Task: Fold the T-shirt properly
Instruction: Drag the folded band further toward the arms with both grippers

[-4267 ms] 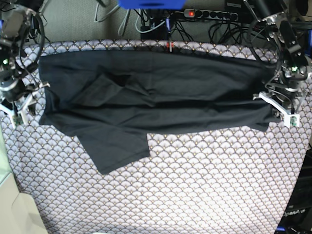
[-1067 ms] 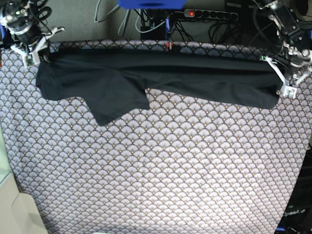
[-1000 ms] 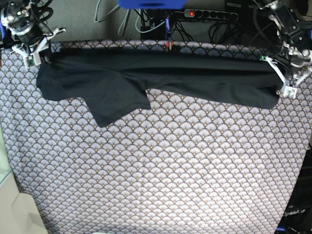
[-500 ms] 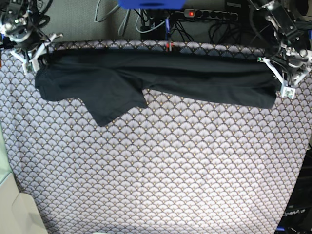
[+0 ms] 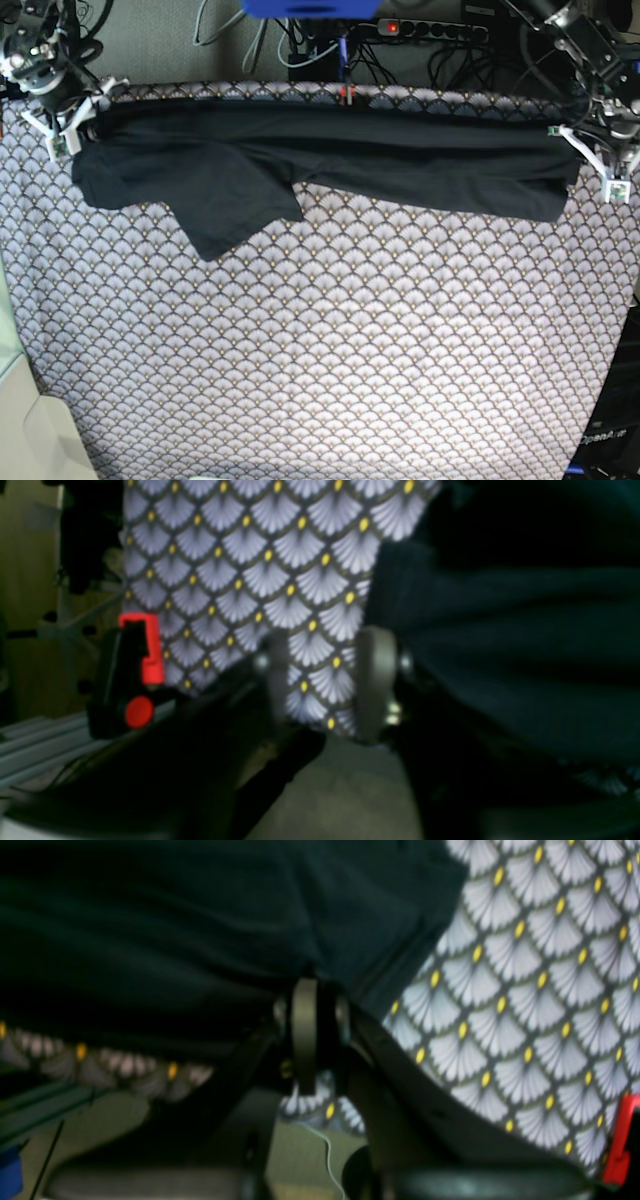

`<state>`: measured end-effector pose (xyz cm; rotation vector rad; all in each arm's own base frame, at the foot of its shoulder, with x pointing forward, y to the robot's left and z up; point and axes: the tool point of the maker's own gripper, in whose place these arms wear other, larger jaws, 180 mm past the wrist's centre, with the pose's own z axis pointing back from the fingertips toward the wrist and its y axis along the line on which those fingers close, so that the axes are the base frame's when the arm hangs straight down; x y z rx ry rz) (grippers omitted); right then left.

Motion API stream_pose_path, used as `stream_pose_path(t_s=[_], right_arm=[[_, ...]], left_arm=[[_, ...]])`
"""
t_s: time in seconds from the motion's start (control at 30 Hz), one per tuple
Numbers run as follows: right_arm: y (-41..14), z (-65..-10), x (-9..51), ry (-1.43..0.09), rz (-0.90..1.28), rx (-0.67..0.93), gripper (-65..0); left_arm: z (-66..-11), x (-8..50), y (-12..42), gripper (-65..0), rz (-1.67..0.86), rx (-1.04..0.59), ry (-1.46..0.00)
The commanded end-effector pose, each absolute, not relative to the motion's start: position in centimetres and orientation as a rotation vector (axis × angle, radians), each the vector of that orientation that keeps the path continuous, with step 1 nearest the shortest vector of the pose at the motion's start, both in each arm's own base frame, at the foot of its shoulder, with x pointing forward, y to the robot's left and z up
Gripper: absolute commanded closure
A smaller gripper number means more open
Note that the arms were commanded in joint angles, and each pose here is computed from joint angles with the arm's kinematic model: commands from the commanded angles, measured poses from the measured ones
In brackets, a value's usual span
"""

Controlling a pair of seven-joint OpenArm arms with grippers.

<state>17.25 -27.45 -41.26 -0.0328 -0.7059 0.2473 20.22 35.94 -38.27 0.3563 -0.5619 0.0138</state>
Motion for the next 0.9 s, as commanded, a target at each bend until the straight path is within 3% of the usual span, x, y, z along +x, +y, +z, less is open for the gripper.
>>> stream_pose_path(t_s=[0.0, 0.1, 0.33, 0.87], right_arm=[[-28.2, -40.6, 17.5, -0.726, 0.249, -0.053, -6.1], [-28.2, -40.5, 17.5, -0.728, 0.250, -0.054, -6.1], [-28.4, -40.8, 17.2, -0.713, 0.253, -0.058, -5.9], [-29.2, -44.6, 16.6, -0.541, 0.244, -0.240, -5.5]], left_arm=[[-36.9, 21.5, 36.4, -13.0, 0.014, 0.377, -0.614], [-37.3, 21.9, 36.3, 0.0, 0.022, 0.366, -0.605], [-39.4, 21.6, 36.0, 0.0, 0.041, 0.316, -0.567], [-40.5, 21.4, 35.7, 0.0, 0.049, 0.288, -0.550]])
